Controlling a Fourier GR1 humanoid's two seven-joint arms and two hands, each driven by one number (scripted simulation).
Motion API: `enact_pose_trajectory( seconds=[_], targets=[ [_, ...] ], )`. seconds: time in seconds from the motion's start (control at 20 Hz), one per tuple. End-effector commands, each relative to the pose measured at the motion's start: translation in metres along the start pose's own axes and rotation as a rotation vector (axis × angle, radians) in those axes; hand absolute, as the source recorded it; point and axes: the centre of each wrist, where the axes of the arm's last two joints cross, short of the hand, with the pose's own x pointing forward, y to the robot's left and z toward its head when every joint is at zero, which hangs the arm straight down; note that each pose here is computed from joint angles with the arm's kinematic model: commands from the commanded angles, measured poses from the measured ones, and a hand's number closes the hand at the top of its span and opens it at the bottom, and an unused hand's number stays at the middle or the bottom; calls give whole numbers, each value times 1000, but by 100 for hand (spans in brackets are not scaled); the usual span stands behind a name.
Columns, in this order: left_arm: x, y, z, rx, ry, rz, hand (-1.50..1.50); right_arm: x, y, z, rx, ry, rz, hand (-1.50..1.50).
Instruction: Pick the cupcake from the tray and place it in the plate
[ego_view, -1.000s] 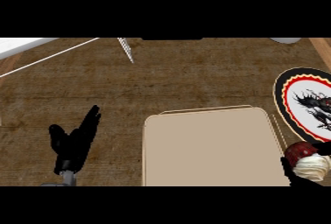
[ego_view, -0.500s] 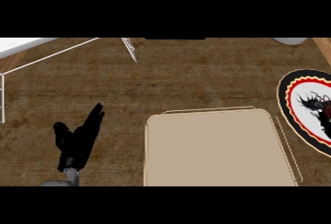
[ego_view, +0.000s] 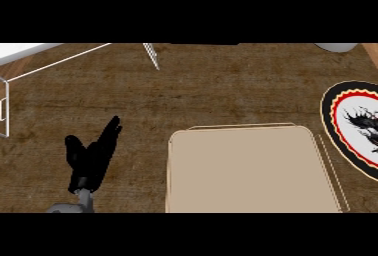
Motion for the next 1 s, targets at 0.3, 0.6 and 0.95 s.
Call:
enact_pose_trajectory(
  seconds=[0.3, 0.6, 0.95],
  targets=[
    [-14, -16, -1, -44, 46, 4, 0, -18, 18, -15, 330, 172, 148, -150],
    [-12, 2, -4, -29, 41, 3, 0, -28, 25, -6, 289, 70, -99, -150],
    [-12, -6, -4, -9, 31, 11, 0, -36, -11, -17, 125, 114, -335, -150]
  ],
)
